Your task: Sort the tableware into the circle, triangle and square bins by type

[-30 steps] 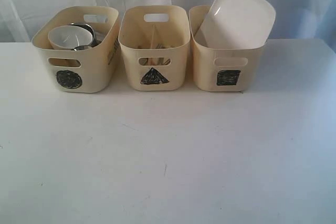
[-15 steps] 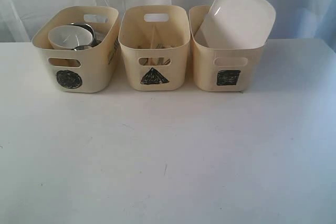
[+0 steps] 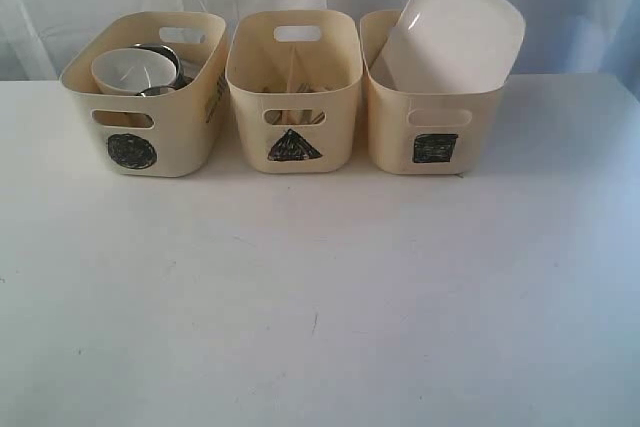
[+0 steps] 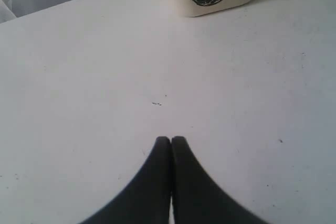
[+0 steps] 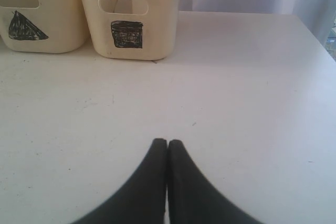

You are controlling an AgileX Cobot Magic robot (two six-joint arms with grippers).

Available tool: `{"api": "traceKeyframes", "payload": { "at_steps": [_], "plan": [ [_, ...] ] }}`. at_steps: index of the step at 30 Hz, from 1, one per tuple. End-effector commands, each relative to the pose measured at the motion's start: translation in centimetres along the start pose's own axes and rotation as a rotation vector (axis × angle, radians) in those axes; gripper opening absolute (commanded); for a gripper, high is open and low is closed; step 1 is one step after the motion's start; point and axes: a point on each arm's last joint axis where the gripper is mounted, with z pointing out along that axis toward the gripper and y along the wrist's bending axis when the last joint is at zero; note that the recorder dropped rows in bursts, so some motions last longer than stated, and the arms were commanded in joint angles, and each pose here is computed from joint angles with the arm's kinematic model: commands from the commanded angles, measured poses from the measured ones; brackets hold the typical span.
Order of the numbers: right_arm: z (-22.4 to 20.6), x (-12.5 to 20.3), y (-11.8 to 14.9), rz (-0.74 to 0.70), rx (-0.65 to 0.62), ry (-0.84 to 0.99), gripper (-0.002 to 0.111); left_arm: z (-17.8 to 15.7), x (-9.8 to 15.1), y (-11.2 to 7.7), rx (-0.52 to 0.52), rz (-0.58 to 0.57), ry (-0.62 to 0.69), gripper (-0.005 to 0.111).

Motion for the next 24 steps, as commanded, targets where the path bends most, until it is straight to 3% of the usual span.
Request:
{"api": "traceKeyframes", "payload": {
  "at_steps": [1, 11, 24],
  "plan": [
    [0.0, -0.01, -0.03, -0.006, 0.004, -0.015, 0.0, 0.04, 0.12, -0.11, 0.006, -0.106, -0.003, 0.0],
    [0.0, -0.01, -0.03, -0.006, 0.004, -0.015, 0.0, 0.04, 0.14, -0.11, 0.007, -0.235, 0.0, 0.0],
    [0.0, -0.01, -0.03, -0.006, 0.004, -0.015, 0.0, 0.04, 0.14, -0.11, 0.007, -0.237, 0.0, 0.0]
  ]
}}
